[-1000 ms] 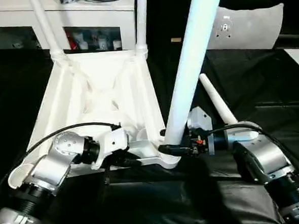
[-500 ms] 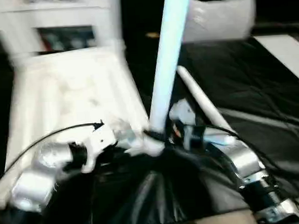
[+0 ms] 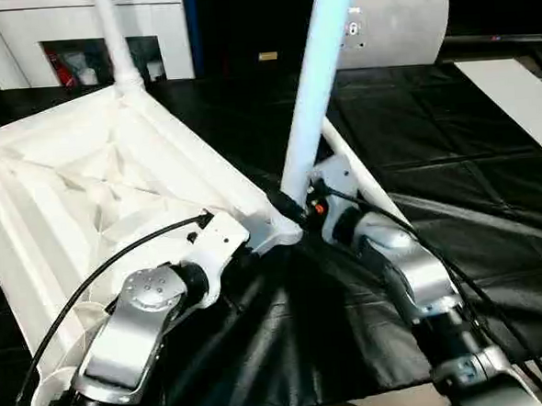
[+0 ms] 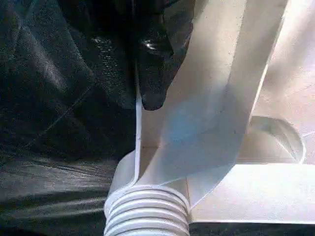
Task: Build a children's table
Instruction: Insert table leg to table base
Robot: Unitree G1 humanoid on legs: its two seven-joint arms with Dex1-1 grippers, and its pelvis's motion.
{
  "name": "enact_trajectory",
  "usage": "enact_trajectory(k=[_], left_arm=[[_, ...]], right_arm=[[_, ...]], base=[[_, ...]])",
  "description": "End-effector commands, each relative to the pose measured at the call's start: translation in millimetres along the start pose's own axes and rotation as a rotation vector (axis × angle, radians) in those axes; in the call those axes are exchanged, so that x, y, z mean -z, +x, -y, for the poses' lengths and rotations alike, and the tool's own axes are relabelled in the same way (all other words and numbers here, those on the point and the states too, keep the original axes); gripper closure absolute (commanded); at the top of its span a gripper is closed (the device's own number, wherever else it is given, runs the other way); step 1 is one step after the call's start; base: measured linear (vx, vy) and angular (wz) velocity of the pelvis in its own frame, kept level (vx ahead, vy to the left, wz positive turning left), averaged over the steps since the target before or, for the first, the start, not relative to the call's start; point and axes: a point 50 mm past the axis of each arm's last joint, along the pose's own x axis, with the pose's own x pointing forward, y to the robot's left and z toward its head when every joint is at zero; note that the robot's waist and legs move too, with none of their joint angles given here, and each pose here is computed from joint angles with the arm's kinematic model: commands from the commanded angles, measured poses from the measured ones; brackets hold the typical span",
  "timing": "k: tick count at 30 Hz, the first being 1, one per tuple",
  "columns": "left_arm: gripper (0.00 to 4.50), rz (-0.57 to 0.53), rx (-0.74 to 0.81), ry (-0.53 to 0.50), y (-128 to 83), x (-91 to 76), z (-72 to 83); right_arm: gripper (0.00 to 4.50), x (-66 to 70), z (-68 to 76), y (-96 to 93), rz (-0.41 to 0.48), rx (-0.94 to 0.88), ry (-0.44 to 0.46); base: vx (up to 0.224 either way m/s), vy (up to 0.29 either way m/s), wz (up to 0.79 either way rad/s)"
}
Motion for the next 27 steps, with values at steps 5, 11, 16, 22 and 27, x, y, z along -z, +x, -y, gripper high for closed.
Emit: enact_trajectory(k=[5,11,16,22,27], left_arm=[[4.50,0.058,0.054,0.041,1.7,-16.5,7.1],[4.50,0.028,0.068,0.089,1.9,-10.8,-1.6],[4.50,0.017,0.095,0.131,1.9,-6.0,-10.6],[4.50,0.039,0.206,0.213,-0.4,1.1,-15.1],[4.50,0.033,0.303,0.270,-5.8,8.4,-20.3]], right_arm=[[1.62,80.8,-4.8,-13.2,-0.346,0.032,0.164],[1.14,75.2,-1.4,-17.9,-0.307,-0.012,0.135],[0.69,66.9,-0.2,-30.3,-0.251,-0.071,0.106],[0.17,59.4,3.2,-52.6,-0.226,-0.156,-0.001],[0.01,36.3,12.9,-67.1,-0.161,-0.200,-0.112]], base=[[0.000,0.000,0.00],[0.000,0.000,0.00],[0.000,0.000,0.00],[0.000,0.000,0.00],[0.000,0.000,0.00]])
